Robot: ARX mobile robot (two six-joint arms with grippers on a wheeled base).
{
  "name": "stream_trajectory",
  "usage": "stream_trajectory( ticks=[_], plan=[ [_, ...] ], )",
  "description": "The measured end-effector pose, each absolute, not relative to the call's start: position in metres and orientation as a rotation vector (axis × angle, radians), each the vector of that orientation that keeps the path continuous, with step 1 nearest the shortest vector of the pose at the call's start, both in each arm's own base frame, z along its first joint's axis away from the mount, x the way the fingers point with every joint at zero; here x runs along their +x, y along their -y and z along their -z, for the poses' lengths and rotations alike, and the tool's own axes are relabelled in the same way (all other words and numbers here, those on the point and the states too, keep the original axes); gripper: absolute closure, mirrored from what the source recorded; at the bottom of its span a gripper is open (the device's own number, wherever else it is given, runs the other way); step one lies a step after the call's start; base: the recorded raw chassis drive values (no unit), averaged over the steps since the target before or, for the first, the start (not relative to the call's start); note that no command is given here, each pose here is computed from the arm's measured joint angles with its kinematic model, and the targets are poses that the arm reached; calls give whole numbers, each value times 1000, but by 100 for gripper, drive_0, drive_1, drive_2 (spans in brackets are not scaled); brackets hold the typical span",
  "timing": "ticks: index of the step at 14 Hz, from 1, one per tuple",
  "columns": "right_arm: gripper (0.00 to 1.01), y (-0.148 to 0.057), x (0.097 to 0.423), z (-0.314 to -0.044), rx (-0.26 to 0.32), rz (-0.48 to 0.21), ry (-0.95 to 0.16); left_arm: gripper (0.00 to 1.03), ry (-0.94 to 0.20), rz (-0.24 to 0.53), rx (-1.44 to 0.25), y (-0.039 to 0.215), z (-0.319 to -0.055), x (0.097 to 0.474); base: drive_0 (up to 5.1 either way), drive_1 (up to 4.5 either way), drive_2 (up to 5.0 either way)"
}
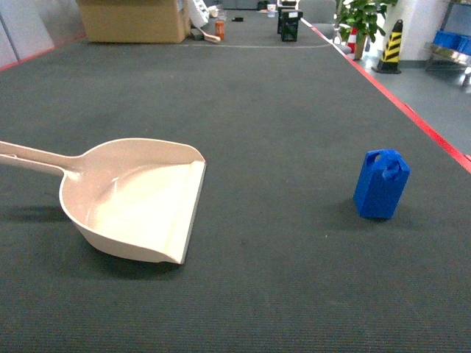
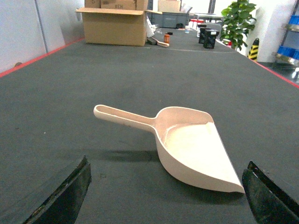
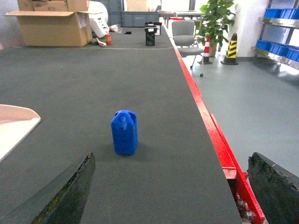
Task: Place part in tray to right shelf
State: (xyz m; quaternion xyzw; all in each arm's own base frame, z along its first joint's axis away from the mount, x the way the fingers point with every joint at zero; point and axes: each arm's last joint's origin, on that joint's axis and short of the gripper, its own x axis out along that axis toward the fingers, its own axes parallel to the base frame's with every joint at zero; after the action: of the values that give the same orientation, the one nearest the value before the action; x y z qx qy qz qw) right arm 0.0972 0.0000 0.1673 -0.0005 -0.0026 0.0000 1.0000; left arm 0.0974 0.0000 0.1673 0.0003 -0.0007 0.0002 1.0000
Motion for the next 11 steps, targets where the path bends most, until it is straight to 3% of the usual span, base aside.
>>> stream_trajectory(
  ticks=[11],
  plan=[
    [3,0,97,-167,-1,0,5,5,1,0,1,0,-167,97,0,0,0]
  ],
)
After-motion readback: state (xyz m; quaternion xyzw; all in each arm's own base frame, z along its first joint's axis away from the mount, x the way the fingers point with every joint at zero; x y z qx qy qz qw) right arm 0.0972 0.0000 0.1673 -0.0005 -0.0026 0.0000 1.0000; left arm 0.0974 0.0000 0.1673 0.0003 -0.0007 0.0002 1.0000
